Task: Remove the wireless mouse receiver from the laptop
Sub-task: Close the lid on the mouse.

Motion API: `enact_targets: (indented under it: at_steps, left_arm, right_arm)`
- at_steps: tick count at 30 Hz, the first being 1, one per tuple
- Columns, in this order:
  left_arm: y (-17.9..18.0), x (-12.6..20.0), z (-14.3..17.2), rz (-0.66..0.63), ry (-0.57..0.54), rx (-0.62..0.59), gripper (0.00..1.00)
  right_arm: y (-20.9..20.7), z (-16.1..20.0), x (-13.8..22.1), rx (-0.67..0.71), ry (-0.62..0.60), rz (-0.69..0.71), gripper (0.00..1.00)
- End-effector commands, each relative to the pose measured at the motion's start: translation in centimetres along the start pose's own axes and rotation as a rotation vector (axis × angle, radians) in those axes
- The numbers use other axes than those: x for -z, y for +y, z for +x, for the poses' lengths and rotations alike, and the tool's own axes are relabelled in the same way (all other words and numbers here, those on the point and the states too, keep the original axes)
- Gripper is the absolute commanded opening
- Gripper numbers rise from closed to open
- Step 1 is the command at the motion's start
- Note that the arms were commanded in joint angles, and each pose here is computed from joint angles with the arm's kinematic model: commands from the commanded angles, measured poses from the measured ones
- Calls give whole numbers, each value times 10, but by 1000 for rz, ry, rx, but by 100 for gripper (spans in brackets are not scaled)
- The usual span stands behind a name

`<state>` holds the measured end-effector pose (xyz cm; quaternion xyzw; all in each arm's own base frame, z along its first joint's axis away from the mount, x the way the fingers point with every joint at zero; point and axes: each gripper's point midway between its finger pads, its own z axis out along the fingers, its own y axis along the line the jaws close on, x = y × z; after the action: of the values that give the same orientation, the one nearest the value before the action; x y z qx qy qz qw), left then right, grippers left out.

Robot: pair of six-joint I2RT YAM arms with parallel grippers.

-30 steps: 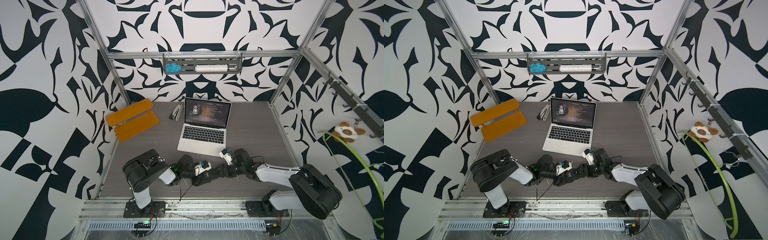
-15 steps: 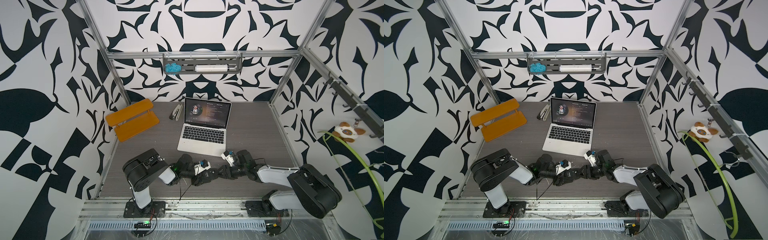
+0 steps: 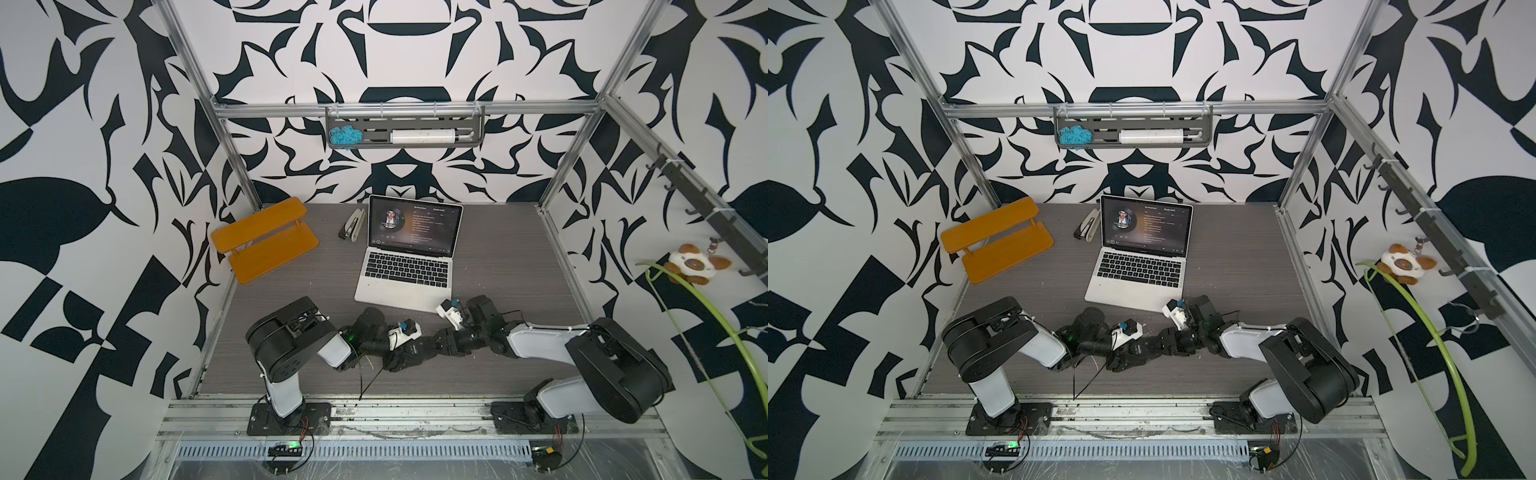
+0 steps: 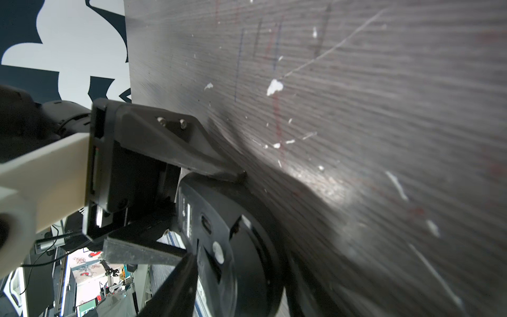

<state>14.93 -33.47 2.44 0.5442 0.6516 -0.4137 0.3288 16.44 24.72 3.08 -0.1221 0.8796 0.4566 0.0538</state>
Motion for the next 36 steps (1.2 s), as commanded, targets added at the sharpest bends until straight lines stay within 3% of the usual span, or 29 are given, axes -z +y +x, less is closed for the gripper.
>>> enact_targets:
  at_steps: [1, 16, 25, 32, 36]
  left_arm:
    - [-4, 0, 28, 20, 93, 93, 30]
    - [-4, 0, 28, 20, 92, 92, 30]
    - [-4, -1, 29, 23, 96, 94, 30]
    - [-4, -2, 29, 26, 99, 97, 30]
    - [-4, -1, 29, 26, 99, 95, 30]
  right_arm:
    - [-6, 2, -2, 0, 12, 36, 52]
    - [-10, 3, -1, 2, 10, 56, 44]
    - [-4, -2, 0, 10, -5, 29, 63]
    - [-10, -4, 15, -18, -53, 25, 65]
    - [-13, -4, 21, -32, -65, 30, 58]
